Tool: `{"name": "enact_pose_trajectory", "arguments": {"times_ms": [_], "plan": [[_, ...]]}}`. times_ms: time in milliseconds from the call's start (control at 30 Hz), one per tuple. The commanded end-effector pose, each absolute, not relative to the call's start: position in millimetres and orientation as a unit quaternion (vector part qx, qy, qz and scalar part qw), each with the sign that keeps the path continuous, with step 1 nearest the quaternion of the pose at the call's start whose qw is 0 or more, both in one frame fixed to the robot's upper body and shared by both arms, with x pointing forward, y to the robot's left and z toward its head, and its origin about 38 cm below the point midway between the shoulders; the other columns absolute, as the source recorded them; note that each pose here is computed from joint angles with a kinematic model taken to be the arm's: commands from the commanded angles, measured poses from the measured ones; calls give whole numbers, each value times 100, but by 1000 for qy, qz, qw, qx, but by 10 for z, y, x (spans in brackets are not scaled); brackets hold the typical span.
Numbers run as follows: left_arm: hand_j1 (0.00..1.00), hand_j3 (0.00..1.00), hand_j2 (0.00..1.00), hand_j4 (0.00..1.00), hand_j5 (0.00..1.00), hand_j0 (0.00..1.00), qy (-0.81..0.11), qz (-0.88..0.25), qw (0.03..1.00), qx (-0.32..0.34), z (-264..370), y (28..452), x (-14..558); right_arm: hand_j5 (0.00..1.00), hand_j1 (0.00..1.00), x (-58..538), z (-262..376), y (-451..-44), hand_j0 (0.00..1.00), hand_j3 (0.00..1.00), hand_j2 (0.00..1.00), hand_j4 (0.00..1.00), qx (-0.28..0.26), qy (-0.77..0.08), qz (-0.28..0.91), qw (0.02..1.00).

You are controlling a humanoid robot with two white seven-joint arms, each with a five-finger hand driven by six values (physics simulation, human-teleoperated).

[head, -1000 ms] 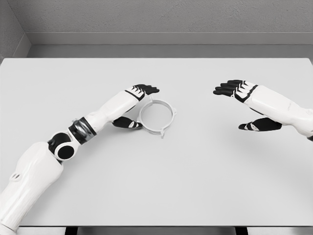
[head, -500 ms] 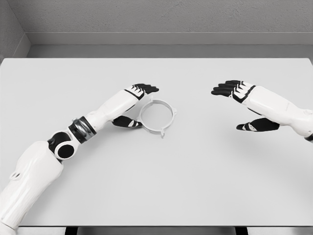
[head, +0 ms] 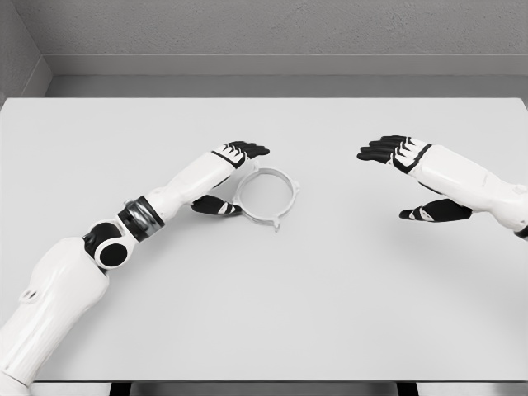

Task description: Assemble PVC drainage pipe clamps

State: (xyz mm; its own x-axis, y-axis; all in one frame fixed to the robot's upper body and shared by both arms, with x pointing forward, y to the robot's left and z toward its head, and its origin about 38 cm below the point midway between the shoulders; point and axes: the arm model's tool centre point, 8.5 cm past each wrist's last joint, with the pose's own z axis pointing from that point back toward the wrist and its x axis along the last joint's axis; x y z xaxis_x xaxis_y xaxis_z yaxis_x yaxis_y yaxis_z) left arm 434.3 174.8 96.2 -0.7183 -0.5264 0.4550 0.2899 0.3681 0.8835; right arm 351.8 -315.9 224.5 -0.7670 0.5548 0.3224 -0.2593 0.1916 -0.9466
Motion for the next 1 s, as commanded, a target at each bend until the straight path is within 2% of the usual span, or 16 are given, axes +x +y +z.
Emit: {"name": "enact_pose_trajectory", "arguments": {"times_ms": [0, 367, 500, 567, 733, 833, 900, 967], "plan": [[100, 100, 100, 100, 100, 100, -743, -554, 368, 79, 968, 1751, 4345, 100, 100, 3518, 2251, -3161, 100, 100, 100, 100, -104, -702, 625, 326], [100, 100, 100, 100, 100, 100, -758, -548, 344, 78, 1152, 1756, 4280, 100, 100, 3517, 2255, -3158, 100, 100, 100, 100, -104, -702, 625, 325], [100, 100, 100, 100, 100, 100, -752, -565, 328, 95, 1263, 1972, 4222, 100, 100, 3517, 2253, -3155, 100, 100, 100, 100, -103, -703, 624, 325], [100, 100, 100, 100, 100, 100, -740, -580, 320, 114, 1342, 2196, 4196, 100, 100, 3519, 2250, -3158, 100, 100, 100, 100, -103, -703, 624, 326], [100, 100, 100, 100, 100, 100, -683, -611, 317, 246, 1985, 3494, 4229, 100, 100, 3519, 2250, -3158, 100, 100, 100, 100, -103, -703, 624, 326], [100, 100, 100, 100, 100, 100, -659, -602, 343, 293, 2088, 4011, 4094, 100, 100, 3518, 2246, -3168, 100, 100, 100, 100, -104, -702, 624, 327], [100, 100, 100, 100, 100, 100, -646, -587, 378, 308, 2000, 4316, 4002, 100, 100, 3517, 2253, -3169, 100, 100, 100, 100, -105, -702, 624, 326], [100, 100, 100, 100, 100, 100, -646, -573, 402, 304, 1923, 4426, 3976, 100, 100, 3514, 2244, -3166, 100, 100, 100, 100, -104, -702, 624, 327]]}}
